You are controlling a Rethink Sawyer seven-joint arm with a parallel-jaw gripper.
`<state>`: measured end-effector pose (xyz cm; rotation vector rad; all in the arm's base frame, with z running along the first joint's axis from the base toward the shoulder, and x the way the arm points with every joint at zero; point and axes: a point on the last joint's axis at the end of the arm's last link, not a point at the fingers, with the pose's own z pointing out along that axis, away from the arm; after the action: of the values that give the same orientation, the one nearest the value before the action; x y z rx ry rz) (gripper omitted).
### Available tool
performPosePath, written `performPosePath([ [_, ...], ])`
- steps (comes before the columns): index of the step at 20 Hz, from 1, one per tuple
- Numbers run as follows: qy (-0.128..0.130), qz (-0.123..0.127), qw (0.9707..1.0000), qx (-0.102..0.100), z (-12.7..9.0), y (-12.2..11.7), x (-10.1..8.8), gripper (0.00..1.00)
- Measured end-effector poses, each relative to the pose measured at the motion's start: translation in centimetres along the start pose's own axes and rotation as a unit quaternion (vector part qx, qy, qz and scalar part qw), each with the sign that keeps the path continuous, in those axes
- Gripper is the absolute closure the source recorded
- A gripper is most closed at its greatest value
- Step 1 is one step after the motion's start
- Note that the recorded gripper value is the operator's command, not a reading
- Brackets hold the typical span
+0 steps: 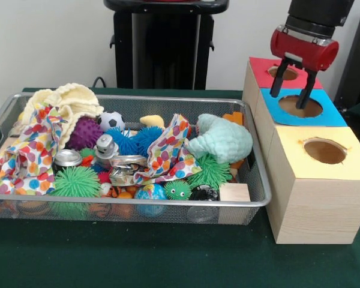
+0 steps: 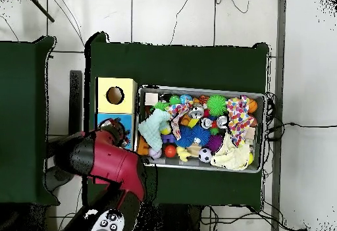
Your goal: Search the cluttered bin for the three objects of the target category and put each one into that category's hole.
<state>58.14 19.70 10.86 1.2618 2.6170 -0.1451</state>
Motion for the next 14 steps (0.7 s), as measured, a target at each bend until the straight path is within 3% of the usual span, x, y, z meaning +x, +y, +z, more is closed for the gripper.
performPosePath([
  [6, 0.0, 0.024, 0.9997, -0.005, -1.6, -1.4, -2.3, 0.0],
  [14, -0.011, 0.016, 0.9998, -0.004, -2.7, -3.0, -4.6, 0.0],
])
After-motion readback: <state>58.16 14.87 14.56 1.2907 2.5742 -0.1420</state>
